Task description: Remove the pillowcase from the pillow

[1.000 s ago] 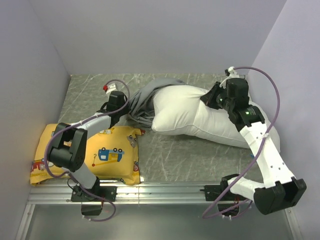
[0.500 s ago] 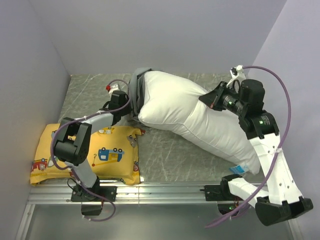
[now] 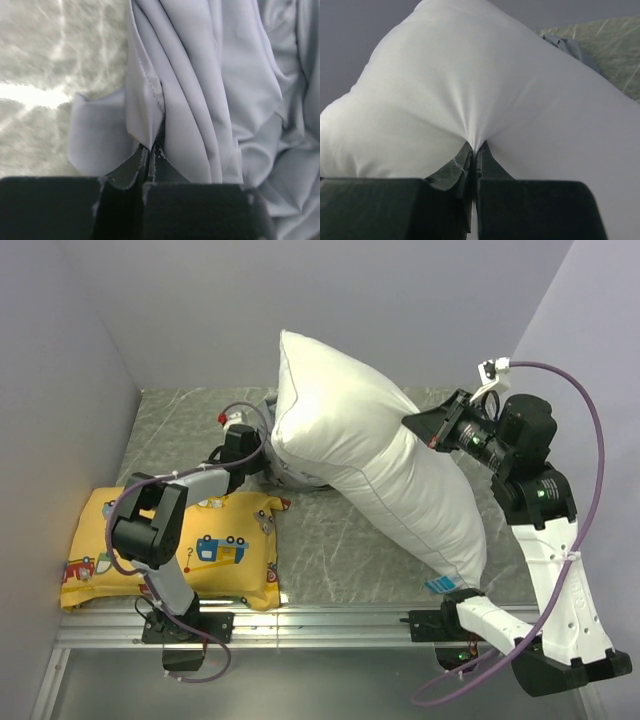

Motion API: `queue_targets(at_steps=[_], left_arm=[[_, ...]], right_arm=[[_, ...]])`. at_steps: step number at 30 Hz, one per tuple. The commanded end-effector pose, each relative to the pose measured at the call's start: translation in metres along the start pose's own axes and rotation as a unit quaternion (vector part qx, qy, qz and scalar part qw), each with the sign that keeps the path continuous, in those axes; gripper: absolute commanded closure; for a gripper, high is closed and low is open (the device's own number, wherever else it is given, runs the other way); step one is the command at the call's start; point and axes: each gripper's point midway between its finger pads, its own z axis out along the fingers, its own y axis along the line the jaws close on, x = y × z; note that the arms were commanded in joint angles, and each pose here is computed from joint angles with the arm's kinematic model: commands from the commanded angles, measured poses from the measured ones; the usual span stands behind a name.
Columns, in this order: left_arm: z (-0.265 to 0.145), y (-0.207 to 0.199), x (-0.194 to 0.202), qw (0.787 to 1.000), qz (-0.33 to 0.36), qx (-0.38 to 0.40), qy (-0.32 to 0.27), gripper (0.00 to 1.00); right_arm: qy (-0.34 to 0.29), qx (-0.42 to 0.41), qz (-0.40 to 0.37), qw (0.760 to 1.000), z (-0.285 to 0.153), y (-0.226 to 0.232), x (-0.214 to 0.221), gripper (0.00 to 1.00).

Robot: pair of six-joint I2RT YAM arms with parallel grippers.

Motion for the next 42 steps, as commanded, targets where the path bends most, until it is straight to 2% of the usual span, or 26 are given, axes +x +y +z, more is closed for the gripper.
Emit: queue_targets(at_steps=[1, 3, 4, 6, 7, 9, 10, 12, 13, 14, 18, 20, 23, 24, 27, 28, 29, 31, 32, 34, 35, 37, 42], left_arm=[[-0.022, -0.034, -0.004, 0.998, -0.006, 0.066, -0.019, 1.0], [-0.028, -0.043, 0.002, 0.997, 0.003, 0.075, -0.016, 1.0], [-0.032, -0.048, 0.001, 0.996, 0.006, 0.083, -0.016, 0.99], [-0.039, -0.053, 0.005, 0.996, 0.01, 0.09, -0.012, 0.96], [-0.047, -0.06, -0.002, 0.995, 0.009, 0.101, -0.021, 0.94], [-0.057, -0.059, -0.005, 0.994, 0.007, 0.105, -0.025, 0.87], [-0.068, -0.064, -0.016, 0.993, 0.005, 0.111, -0.041, 0.84], [-0.079, -0.063, -0.022, 0.993, 0.006, 0.11, -0.049, 0.78], [-0.091, -0.068, -0.032, 0.991, 0.004, 0.119, -0.061, 0.75], [-0.096, -0.072, -0.037, 0.99, 0.004, 0.124, -0.065, 0.7], [-0.122, -0.076, -0.055, 0.988, 0.01, 0.129, -0.087, 0.57], [-0.137, -0.076, -0.065, 0.987, 0.012, 0.127, -0.102, 0.51], [-0.16, -0.082, -0.075, 0.983, -0.001, 0.144, -0.111, 0.47], [-0.167, -0.085, -0.077, 0.982, -0.006, 0.151, -0.113, 0.47], [-0.199, -0.091, -0.083, 0.979, -0.006, 0.167, -0.114, 0.43], [-0.207, -0.091, -0.083, 0.979, -0.005, 0.166, -0.117, 0.38], [-0.21, -0.084, -0.078, 0.982, -0.006, 0.156, -0.111, 0.29], [-0.23, -0.081, -0.081, 0.977, -0.018, 0.17, -0.124, 0.13], [-0.231, -0.074, -0.072, 0.978, -0.02, 0.169, -0.117, 0.01], [-0.253, -0.078, -0.073, 0.97, -0.008, 0.205, -0.131, 0.01], [-0.255, -0.076, -0.068, 0.969, 0.0, 0.212, -0.127, 0.01], [-0.263, -0.073, -0.058, 0.97, 0.019, 0.217, -0.108, 0.01], [-0.258, -0.068, -0.031, 0.971, 0.072, 0.218, -0.064, 0.01]], right_arm=[[-0.143, -0.041, -0.053, 0.987, -0.003, 0.036, -0.079, 1.0], [-0.142, -0.01, -0.046, 0.989, 0.021, 0.012, -0.078, 1.0], [-0.175, 0.009, -0.046, 0.984, 0.029, 0.002, -0.09, 1.0], [-0.179, 0.053, -0.035, 0.982, 0.057, -0.03, -0.081, 1.0], [-0.213, 0.074, -0.032, 0.974, 0.065, -0.037, -0.088, 1.0], [-0.205, 0.12, -0.027, 0.971, 0.095, -0.071, -0.065, 1.0], [-0.216, 0.102, -0.031, 0.971, 0.109, -0.06, -0.059, 1.0], [-0.199, 0.13, -0.028, 0.971, 0.138, -0.082, -0.028, 1.0], [-0.197, 0.117, -0.028, 0.973, 0.149, -0.075, -0.018, 1.0], [-0.182, 0.129, -0.019, 0.975, 0.164, -0.086, -0.001, 1.0], [-0.129, 0.135, 0.016, 0.982, 0.191, -0.111, 0.052, 1.0], [-0.113, 0.138, 0.022, 0.984, 0.193, -0.116, 0.064, 1.0], [-0.102, 0.147, 0.035, 0.983, 0.179, -0.118, 0.071, 0.78], [-0.098, 0.147, 0.04, 0.983, 0.174, -0.118, 0.075, 0.59], [-0.067, 0.114, 0.067, 0.989, 0.155, -0.1, 0.088, 0.38], [-0.04, 0.093, 0.076, 0.992, 0.149, -0.092, 0.1, 0.36], [-0.042, 0.08, 0.091, 0.992, 0.137, -0.082, 0.099, 0.34], [0.003, 0.076, 0.105, 0.992, 0.121, -0.083, 0.128, 0.28], [0.007, 0.058, 0.108, 0.992, 0.106, -0.073, 0.128, 0.14], [0.045, 0.079, 0.109, 0.99, 0.085, -0.084, 0.159, 0.11], [0.031, 0.069, 0.111, 0.991, 0.069, -0.077, 0.154, 0.11], [0.055, 0.088, 0.116, 0.988, 0.049, -0.09, 0.179, 0.1], [0.024, 0.137, 0.104, 0.985, -0.004, -0.109, 0.18, 0.05]])
